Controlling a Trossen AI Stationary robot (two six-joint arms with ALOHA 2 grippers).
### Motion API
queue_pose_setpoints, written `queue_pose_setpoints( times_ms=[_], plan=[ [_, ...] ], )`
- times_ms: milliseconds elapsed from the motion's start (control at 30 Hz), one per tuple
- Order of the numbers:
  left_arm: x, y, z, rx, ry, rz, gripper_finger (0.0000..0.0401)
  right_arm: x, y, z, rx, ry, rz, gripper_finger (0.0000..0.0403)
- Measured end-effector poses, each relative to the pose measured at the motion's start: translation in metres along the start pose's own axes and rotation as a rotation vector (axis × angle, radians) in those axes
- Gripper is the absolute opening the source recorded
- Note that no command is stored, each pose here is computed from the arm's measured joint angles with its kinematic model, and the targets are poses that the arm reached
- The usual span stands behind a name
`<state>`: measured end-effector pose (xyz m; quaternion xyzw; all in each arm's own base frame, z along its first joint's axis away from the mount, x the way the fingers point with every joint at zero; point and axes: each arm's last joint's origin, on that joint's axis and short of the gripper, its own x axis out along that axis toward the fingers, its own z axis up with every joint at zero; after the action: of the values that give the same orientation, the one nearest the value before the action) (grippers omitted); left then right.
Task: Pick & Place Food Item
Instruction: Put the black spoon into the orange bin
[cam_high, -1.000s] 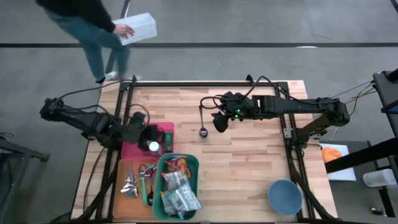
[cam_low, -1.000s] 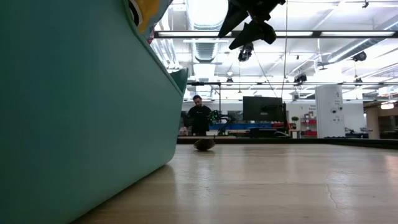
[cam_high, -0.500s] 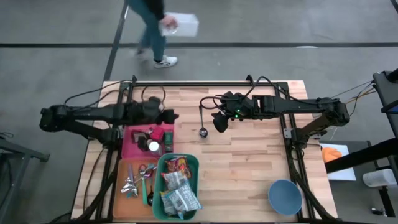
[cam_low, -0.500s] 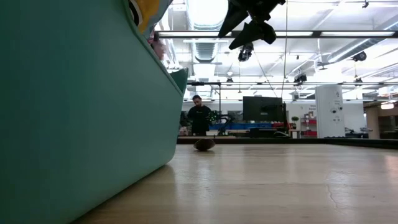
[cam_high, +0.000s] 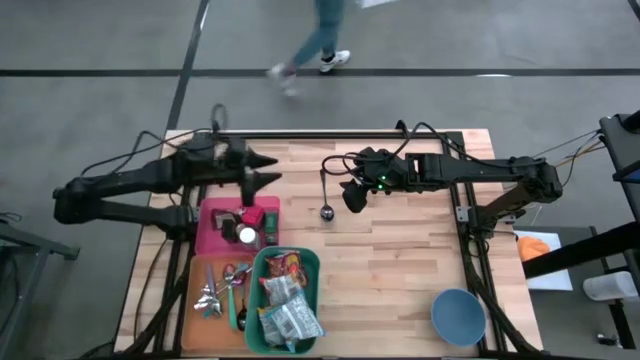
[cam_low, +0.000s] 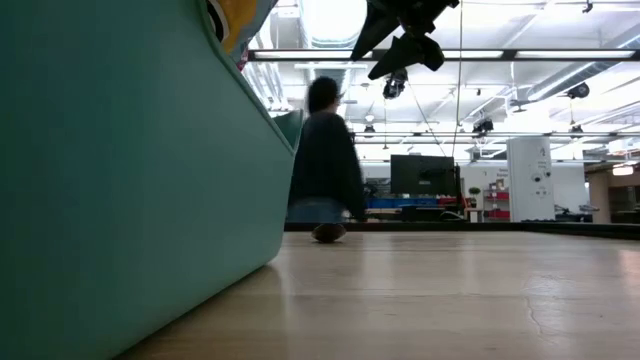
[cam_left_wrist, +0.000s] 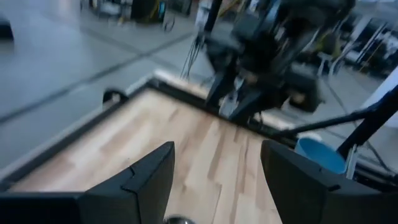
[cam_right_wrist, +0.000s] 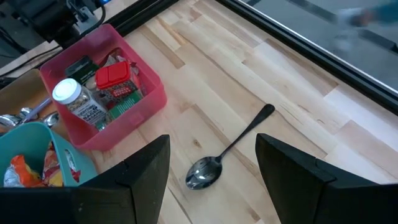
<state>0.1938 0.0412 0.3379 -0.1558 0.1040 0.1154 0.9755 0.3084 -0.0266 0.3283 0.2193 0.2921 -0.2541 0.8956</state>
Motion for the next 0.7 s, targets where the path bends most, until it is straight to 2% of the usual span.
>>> queue_pose_setpoints(
  times_ms=[100,200,400,567,700],
  plan=[
    [-0.021,-0.004,0.004,0.049,-0.066,-0.028,0.0239,0.000,0.000,0.000,0.000,0.000,0.000,0.0233],
    [-0.042,-0.007,-0.002,0.115,-0.110,-0.069,0.0239,0.000,0.000,0.000,0.000,0.000,0.000,0.0233],
    [-0.071,-0.003,-0.034,0.148,-0.177,-0.126,0.0239,0.000,0.000,0.000,0.000,0.000,0.000,0.0233],
    [-0.091,0.006,-0.058,0.143,-0.322,-0.163,0.0239,0.000,0.000,0.000,0.000,0.000,0.000,0.0233],
    [-0.101,0.015,-0.083,0.152,-0.379,-0.196,0.0239,0.000,0.000,0.000,0.000,0.000,0.000,0.0233]
  ],
)
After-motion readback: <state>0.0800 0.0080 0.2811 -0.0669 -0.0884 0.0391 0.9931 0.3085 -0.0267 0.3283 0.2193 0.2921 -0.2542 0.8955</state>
